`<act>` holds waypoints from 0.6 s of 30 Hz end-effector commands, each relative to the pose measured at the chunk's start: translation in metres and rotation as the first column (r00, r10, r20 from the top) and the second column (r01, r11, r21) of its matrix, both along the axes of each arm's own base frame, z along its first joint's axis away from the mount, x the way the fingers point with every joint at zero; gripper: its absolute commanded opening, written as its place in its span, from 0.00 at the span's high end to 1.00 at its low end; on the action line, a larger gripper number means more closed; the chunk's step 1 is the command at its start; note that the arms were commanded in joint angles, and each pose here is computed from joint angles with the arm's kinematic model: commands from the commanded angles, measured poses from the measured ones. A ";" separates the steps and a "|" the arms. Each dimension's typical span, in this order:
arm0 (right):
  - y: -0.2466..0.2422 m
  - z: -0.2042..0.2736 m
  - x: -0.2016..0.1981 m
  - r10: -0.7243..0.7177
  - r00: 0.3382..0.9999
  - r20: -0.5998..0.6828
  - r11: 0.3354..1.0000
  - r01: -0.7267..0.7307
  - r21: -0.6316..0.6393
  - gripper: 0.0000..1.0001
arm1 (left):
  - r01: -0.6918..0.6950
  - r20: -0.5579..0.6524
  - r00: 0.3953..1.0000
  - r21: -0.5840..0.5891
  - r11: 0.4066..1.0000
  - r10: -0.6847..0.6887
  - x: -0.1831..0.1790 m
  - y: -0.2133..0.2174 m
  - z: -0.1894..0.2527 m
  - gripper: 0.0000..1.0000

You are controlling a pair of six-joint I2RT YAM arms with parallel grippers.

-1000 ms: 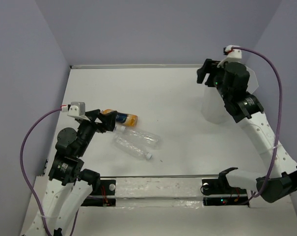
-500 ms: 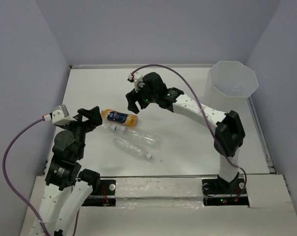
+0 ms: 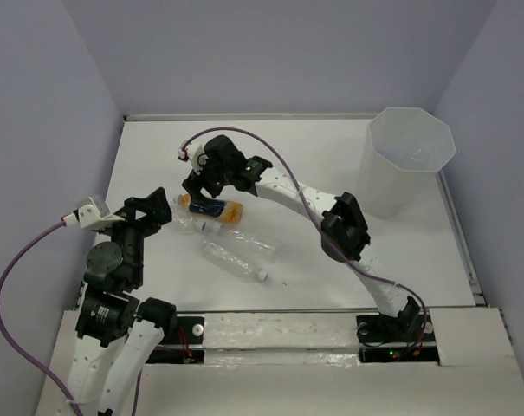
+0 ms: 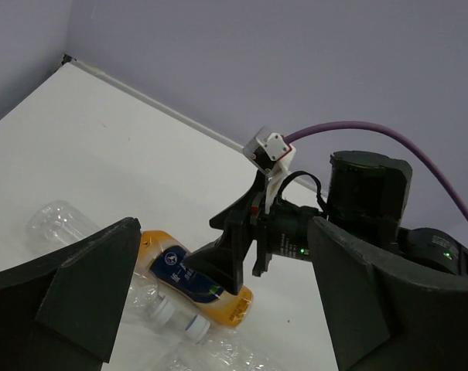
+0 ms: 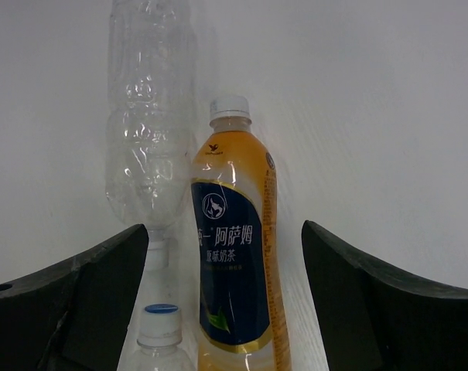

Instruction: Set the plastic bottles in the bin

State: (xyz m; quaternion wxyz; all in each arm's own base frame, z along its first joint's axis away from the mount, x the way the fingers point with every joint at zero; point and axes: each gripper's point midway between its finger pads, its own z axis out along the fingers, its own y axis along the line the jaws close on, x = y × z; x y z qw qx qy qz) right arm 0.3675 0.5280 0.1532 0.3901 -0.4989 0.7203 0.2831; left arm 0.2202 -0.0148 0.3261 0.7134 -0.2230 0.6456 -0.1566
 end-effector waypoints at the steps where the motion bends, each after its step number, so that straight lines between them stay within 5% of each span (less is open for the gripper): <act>1: 0.010 -0.015 -0.002 0.052 0.998 -0.022 0.998 -0.053 -0.024 0.15 | 0.005 0.061 0.998 -0.004 1.000 -0.005 0.000 0.000 0.018 0.01; 18: -0.018 -0.082 0.043 -0.063 0.998 0.021 0.982 0.066 -0.175 0.23 | 0.010 0.075 0.997 -0.001 1.000 -0.010 -0.002 0.000 0.021 0.01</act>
